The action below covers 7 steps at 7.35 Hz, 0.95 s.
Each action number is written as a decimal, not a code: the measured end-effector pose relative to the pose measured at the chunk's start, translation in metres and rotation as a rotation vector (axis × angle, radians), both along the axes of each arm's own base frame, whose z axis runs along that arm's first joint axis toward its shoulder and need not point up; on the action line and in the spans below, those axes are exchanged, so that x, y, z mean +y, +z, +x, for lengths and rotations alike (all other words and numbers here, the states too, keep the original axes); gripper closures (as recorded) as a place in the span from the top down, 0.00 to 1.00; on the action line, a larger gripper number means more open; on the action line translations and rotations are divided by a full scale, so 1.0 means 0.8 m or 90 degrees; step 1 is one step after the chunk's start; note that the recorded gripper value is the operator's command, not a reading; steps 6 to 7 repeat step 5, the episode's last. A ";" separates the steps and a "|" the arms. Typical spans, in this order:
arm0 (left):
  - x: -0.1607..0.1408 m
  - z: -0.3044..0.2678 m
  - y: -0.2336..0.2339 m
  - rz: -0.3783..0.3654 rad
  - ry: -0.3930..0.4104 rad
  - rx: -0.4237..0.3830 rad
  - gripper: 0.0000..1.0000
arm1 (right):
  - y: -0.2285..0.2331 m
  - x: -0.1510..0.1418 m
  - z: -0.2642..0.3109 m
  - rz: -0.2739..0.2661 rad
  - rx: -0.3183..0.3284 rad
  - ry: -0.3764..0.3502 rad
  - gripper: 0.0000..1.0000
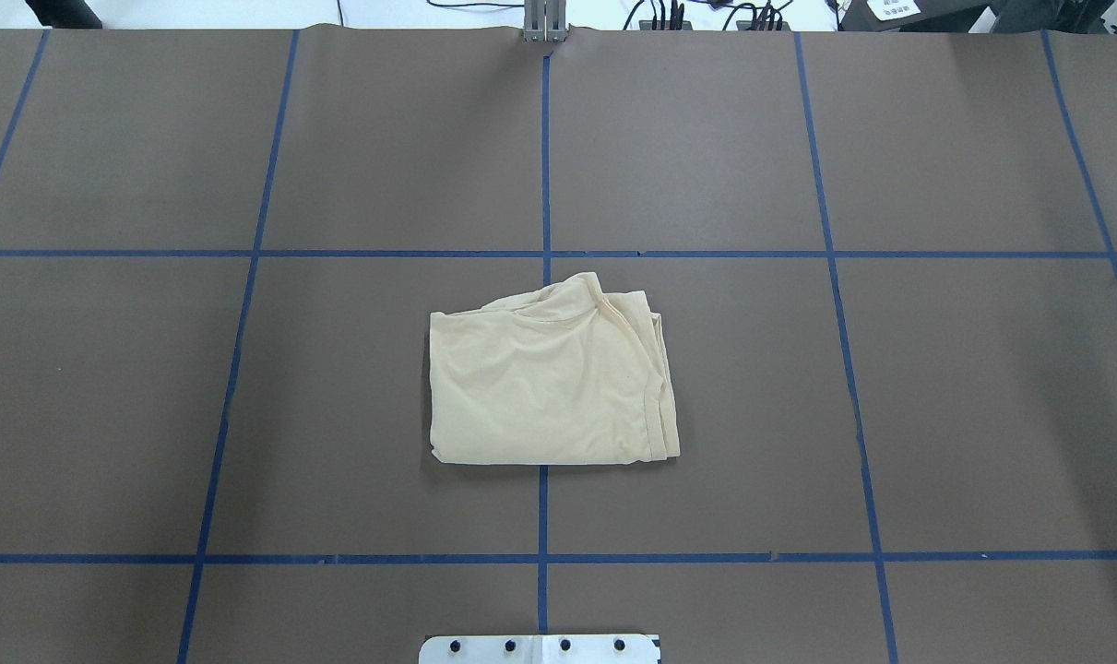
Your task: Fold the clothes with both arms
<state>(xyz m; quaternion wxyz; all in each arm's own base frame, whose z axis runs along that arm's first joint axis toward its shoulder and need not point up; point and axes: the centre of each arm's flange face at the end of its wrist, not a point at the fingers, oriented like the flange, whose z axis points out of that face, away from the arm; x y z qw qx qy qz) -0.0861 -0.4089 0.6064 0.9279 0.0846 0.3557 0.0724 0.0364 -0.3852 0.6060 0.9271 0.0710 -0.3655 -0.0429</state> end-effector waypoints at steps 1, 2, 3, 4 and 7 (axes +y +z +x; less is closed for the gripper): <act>0.000 0.000 0.000 0.001 0.000 0.000 1.00 | 0.000 0.000 0.000 0.000 0.000 0.000 1.00; 0.000 0.000 -0.001 0.001 0.000 0.000 1.00 | 0.000 0.000 0.000 0.000 0.000 0.000 1.00; 0.000 0.000 -0.001 0.001 0.000 0.000 1.00 | 0.001 0.000 0.000 -0.001 0.000 0.000 1.00; 0.000 0.000 -0.001 0.001 0.000 0.000 1.00 | 0.002 0.000 0.000 -0.002 0.000 0.000 1.00; 0.000 0.000 -0.001 0.001 0.000 -0.001 1.00 | 0.003 0.001 0.000 -0.003 0.000 0.000 1.00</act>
